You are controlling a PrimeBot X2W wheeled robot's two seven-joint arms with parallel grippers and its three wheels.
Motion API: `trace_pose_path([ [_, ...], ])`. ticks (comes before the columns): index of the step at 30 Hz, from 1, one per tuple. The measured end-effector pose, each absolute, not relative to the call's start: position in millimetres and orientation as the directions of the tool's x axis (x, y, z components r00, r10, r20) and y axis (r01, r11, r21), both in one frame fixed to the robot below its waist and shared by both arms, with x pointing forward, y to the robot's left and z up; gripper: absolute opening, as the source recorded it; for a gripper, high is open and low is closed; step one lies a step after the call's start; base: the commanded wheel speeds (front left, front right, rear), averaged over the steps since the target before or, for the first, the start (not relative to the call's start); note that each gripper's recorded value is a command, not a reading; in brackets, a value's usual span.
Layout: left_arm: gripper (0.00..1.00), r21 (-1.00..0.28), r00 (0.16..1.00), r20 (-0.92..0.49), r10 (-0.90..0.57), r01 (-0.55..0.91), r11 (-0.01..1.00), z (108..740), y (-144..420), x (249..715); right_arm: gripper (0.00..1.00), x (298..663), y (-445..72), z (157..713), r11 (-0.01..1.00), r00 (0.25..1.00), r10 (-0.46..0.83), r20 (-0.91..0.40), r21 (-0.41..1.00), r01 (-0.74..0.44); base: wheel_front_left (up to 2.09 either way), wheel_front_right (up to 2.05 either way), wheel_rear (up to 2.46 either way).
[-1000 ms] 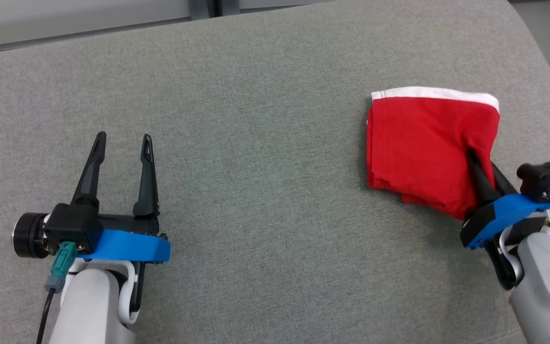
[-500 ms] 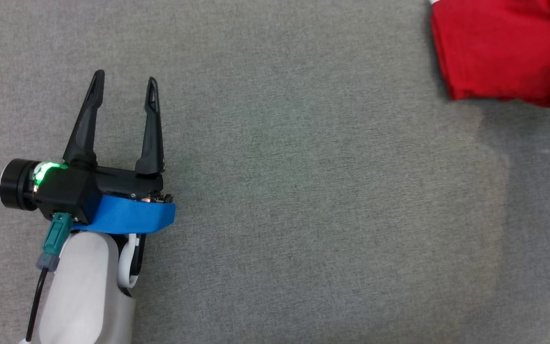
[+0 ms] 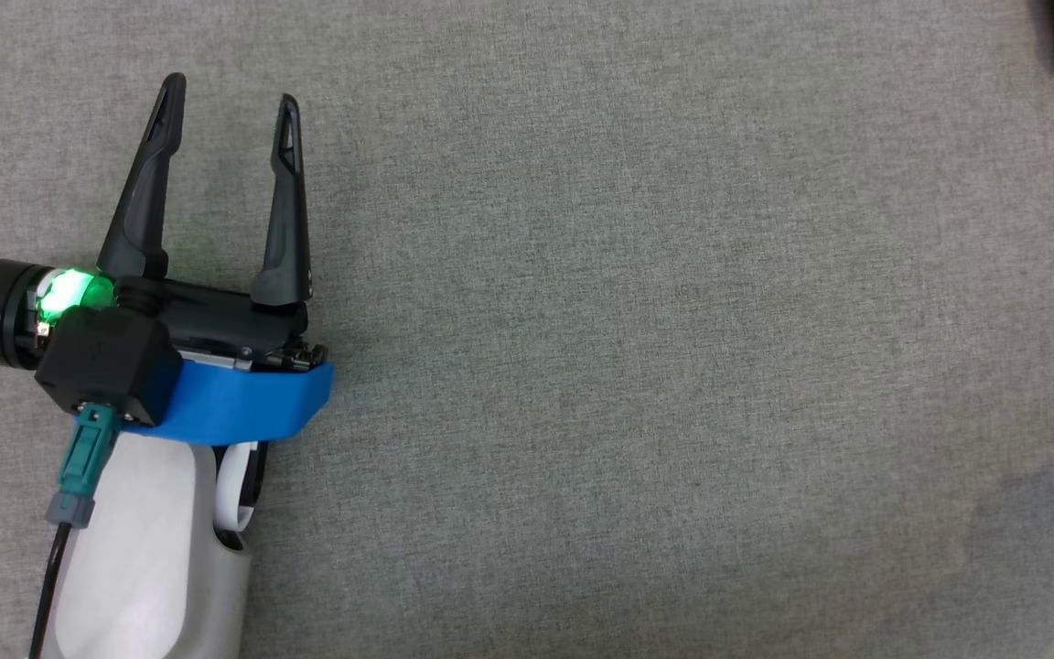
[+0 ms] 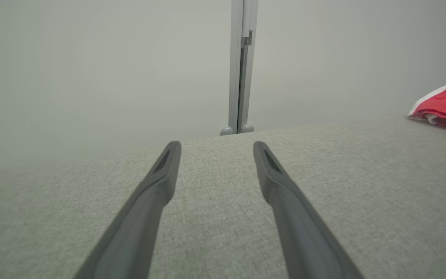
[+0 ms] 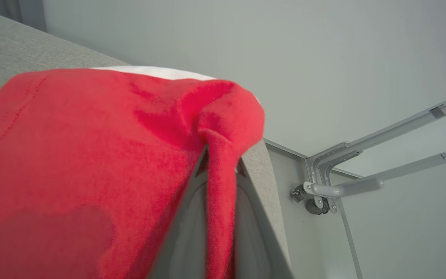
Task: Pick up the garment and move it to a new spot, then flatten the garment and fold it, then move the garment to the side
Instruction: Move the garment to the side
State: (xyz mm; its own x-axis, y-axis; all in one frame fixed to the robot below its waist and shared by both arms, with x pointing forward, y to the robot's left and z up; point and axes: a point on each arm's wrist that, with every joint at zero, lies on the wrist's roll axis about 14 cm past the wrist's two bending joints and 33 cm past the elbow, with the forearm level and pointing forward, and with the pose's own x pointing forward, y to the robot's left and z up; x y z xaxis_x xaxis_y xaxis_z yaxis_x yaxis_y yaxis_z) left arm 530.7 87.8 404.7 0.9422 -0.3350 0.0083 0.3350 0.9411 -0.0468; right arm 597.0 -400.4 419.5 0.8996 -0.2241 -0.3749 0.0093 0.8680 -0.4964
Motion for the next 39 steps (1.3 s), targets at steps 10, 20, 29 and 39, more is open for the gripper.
trace_pose_path([
  [10,1.0,-0.037,0.943,0.019,-0.332,0.332,0.942,411.4,91.1,530.0,1.0,601.5,-404.2,425.9,0.882,0.904,-0.249,-0.347,-0.467,0.063,0.0,0.0,0.0],
  [20,1.0,-0.039,0.958,0.038,-0.283,0.284,0.958,440.2,105.4,512.9,1.0,602.6,-373.8,480.6,0.912,0.966,-0.172,-0.195,-0.402,0.081,0.0,0.0,0.0],
  [29,1.0,-0.039,0.979,0.047,-0.199,0.201,0.979,468.6,132.3,477.1,1.0,578.8,-284.5,532.4,0.958,0.999,0.037,-0.022,-0.284,-0.042,0.0,0.0,0.0],
  [39,1.0,-0.066,0.988,0.063,-0.139,0.143,0.988,491.9,145.7,428.7,1.0,510.4,-213.4,551.0,0.984,0.984,0.159,0.086,-0.099,-0.15,0.0,0.0,0.0],
])
